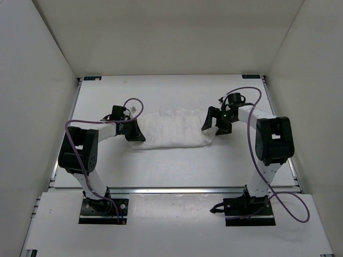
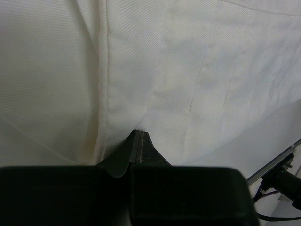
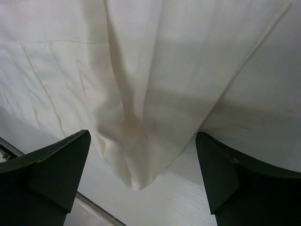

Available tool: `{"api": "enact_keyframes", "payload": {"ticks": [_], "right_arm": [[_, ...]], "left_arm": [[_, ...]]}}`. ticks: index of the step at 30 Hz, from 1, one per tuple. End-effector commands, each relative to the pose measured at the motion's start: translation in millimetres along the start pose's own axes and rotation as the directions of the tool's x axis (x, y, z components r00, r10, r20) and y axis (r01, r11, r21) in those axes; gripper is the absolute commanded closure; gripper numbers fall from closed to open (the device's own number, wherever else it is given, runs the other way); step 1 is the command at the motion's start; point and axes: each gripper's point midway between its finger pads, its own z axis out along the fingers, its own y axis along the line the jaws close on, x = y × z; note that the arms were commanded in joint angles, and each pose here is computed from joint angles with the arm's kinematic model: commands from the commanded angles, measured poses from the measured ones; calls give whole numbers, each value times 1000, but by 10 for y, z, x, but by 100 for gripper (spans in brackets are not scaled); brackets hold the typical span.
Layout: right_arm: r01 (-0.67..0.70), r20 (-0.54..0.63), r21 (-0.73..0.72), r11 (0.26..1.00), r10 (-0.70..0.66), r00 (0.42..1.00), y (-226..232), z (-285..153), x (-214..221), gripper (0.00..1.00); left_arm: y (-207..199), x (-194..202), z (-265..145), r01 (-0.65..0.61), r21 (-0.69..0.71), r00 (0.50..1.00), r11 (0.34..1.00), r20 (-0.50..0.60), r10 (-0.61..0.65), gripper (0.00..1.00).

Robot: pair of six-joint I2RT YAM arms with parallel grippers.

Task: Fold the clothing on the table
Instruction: Fold the skirt

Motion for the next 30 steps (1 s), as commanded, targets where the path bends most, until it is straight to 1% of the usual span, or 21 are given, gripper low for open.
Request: {"api": "enact_keyframes", "payload": {"ticks": [1, 3, 5, 6, 7, 8, 11, 12, 13, 14, 16, 17, 18, 20, 23, 28, 29, 30], "right_arm": [[45, -15, 16, 999, -45, 999, 11, 114, -8, 8], [42, -5, 4, 999, -42, 999, 37, 128, -52, 9], [33, -15, 13, 999, -33, 999, 41, 147, -66, 12], [44, -35, 17, 999, -44, 998, 58, 176, -44, 13], [61, -28, 30, 998, -60, 998, 49, 198, -95, 15], [66, -38, 48, 997, -64, 997, 42, 204, -82, 19], [127, -86, 138, 982, -115, 990, 5, 276, -30, 25], [152, -105, 145, 978, -137, 985, 31, 313, 0, 29], [152, -119, 163, 975, -134, 984, 17, 321, 15, 31], [159, -128, 172, 972, -138, 982, 14, 328, 30, 36], [169, -149, 183, 969, -143, 978, 13, 383, 75, 46], [171, -143, 181, 968, -146, 979, 18, 384, 64, 59], [166, -153, 174, 971, -140, 978, 26, 399, 107, 66], [143, -156, 183, 973, -115, 981, -3, 414, 112, 99], [121, -152, 207, 971, -90, 984, -106, 355, 91, 100], [83, -39, 253, 964, -76, 996, -194, 37, -130, 100], [85, -8, 256, 963, -86, 996, -174, -79, -229, 100], [85, -2, 253, 964, -88, 996, -159, -126, -248, 99]], "left_arm": [[-42, -64, -22, -23, 18, 1000, 1000, -1, 23, 100], [-50, -32, -6, -23, 18, 1000, 1000, -13, 23, 100], [-58, -28, -1, -32, 20, 999, 999, -18, 32, 100], [-47, 8, 9, -24, 23, 999, 999, -31, 25, 100], [-57, -9, 12, -28, 18, 999, 999, -27, 29, 100], [-51, 22, 19, -32, 17, 999, 999, -34, 33, 100], [-63, 16, 17, -43, 10, 998, 999, -38, 43, 100], [-73, 41, 16, -43, 13, 998, 999, -48, 44, 100], [-83, 43, 28, -46, 11, 998, 999, -45, 46, 100], [-92, 80, 37, -51, 14, 997, 999, -56, 52, 100], [-101, 122, 50, -50, 11, 996, 999, -67, 50, 100], [-118, 121, 50, -58, 10, 996, 998, -65, 59, 100], [-102, 134, 62, -58, 6, 996, 998, -71, 58, 100], [-69, 129, 57, -43, 3, 997, 999, -71, 43, 100], [-65, 111, 50, -39, -9, 997, 999, -66, 38, 100], [-116, 186, 128, -36, -22, 995, 999, -90, 34, 100], [-170, 192, 157, -45, -18, 995, 999, -89, 44, 100], [-228, 239, 181, -58, -6, 994, 998, -96, 57, 100]]}}
